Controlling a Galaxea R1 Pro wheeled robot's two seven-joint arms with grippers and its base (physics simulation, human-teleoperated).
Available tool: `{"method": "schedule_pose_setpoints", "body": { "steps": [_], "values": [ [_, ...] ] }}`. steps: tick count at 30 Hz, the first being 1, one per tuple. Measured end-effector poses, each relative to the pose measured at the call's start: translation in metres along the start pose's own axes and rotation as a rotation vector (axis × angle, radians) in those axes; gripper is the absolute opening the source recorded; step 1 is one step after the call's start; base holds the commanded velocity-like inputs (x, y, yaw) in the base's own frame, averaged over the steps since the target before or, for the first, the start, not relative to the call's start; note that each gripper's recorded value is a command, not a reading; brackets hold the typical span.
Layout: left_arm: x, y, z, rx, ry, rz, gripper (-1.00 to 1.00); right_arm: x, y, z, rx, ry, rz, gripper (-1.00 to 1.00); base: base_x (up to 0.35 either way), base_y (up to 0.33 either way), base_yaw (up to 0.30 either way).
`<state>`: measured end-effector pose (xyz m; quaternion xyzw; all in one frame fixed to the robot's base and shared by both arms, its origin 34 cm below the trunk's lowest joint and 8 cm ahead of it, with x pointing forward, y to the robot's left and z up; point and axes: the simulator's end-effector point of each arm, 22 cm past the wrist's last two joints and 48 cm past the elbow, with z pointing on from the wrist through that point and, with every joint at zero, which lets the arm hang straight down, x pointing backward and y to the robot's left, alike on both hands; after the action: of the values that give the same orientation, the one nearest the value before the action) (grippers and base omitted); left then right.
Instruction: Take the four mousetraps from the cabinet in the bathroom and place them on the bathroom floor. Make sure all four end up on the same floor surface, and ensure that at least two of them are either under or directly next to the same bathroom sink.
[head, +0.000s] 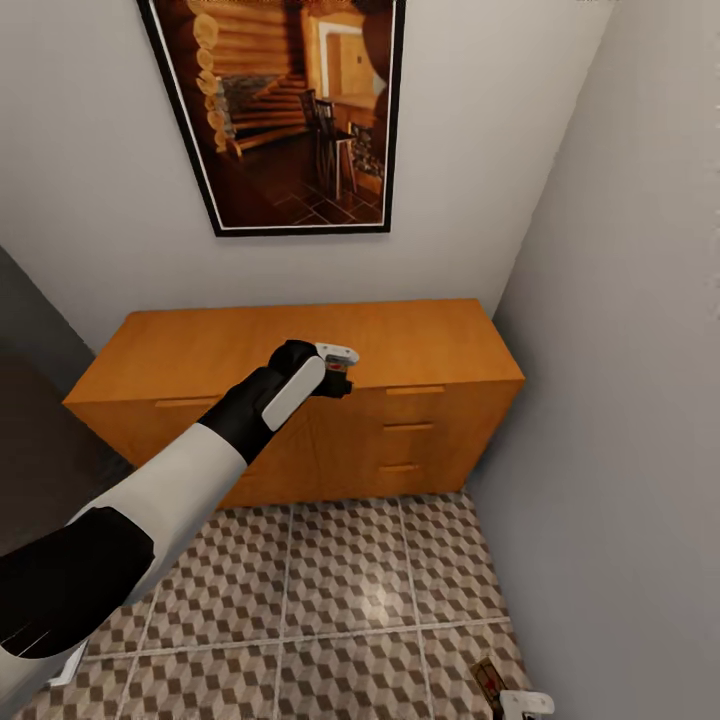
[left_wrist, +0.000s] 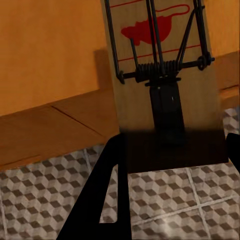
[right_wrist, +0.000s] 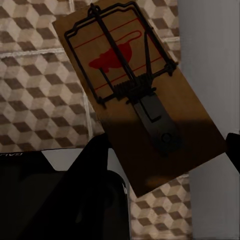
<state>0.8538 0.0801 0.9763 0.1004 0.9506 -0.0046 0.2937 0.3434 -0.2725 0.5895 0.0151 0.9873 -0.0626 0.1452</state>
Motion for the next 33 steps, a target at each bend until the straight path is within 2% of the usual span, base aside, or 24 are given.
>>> {"method": "schedule_pose_setpoints", "body": {
  "steps": [23, 29, 33],
  "values": [
    [0.011, 0.009, 0.008, -0.018, 0.031, -0.005, -1.0, 0.0, -0.001, 0.0, 0.001, 0.0, 0.0, -1.0, -0.287, 0.166, 0.0],
    [0.03, 0.018, 0.02, -0.041, 0.082, -0.014, -1.0, 0.0, -0.001, 0.0, 0.001, -0.002, 0.0, -1.0, -0.235, 0.081, 0.0],
    [0.071, 0.034, 0.041, -0.082, 0.181, -0.035, -1.0, 0.0, -0.001, 0.0, 0.001, -0.002, 0.0, -1.0, -0.043, 0.011, 0.0]
  ]
}}
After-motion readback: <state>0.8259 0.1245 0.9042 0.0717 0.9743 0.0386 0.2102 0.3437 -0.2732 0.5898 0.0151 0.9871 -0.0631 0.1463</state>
